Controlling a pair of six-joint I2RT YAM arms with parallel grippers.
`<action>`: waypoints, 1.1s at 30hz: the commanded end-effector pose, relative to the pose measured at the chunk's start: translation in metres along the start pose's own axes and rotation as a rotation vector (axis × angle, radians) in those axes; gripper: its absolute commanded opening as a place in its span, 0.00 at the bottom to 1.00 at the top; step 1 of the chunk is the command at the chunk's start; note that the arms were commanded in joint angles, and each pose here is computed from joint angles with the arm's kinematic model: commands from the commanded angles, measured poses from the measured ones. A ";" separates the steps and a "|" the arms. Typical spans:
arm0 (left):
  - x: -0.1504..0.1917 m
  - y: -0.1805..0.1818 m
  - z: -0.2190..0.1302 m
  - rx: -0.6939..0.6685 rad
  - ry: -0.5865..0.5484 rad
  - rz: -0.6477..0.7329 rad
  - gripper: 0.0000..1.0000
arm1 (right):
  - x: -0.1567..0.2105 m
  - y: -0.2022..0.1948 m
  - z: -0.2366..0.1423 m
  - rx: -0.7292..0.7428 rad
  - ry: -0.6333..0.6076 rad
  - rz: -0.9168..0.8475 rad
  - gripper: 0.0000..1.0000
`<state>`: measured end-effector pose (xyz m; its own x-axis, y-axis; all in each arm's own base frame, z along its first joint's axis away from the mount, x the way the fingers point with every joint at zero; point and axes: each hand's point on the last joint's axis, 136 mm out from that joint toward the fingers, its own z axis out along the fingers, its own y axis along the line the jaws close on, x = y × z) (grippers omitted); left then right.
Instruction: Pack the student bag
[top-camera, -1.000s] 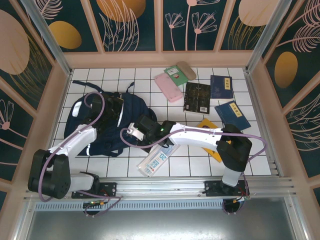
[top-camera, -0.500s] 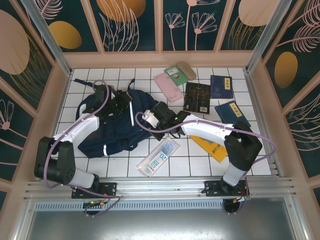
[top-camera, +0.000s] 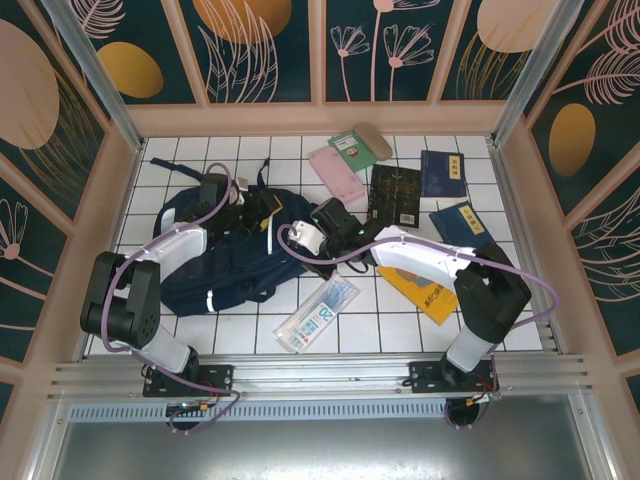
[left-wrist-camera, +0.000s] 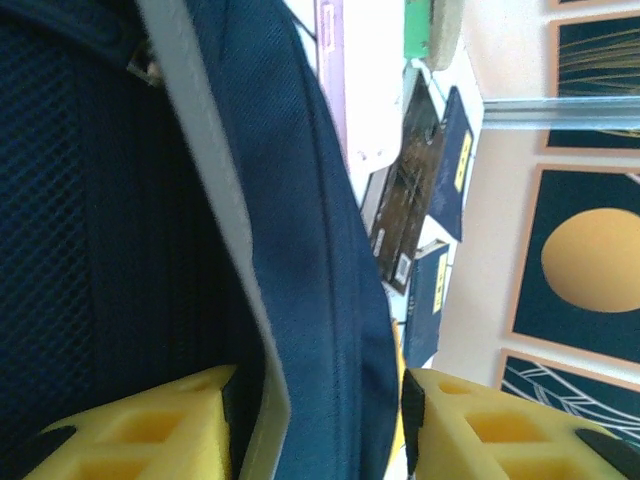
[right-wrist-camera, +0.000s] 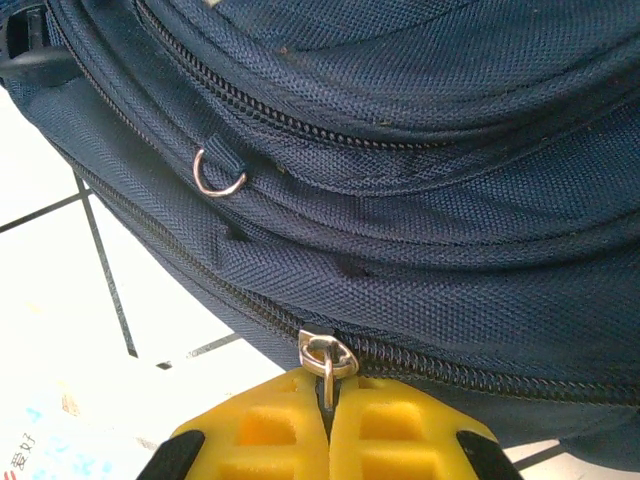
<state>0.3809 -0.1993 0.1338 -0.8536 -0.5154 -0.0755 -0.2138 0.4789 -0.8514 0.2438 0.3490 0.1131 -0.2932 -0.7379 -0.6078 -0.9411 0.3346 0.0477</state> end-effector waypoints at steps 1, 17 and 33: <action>0.013 0.008 -0.007 -0.045 0.045 0.044 0.47 | -0.021 0.000 -0.015 -0.005 -0.087 -0.046 0.00; 0.024 -0.010 -0.008 0.050 0.012 0.020 0.00 | -0.015 -0.008 -0.013 0.025 -0.046 0.004 0.00; -0.013 -0.042 -0.043 0.144 -0.264 -0.088 0.00 | -0.024 0.047 0.006 0.062 0.004 -0.017 0.00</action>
<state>0.3604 -0.1869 0.1493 -0.7457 -0.6653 -0.0361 -0.3100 0.3944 -0.8651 0.2169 0.3634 0.1107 -0.2897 -0.7707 -0.5675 -0.9283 0.3706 -0.0293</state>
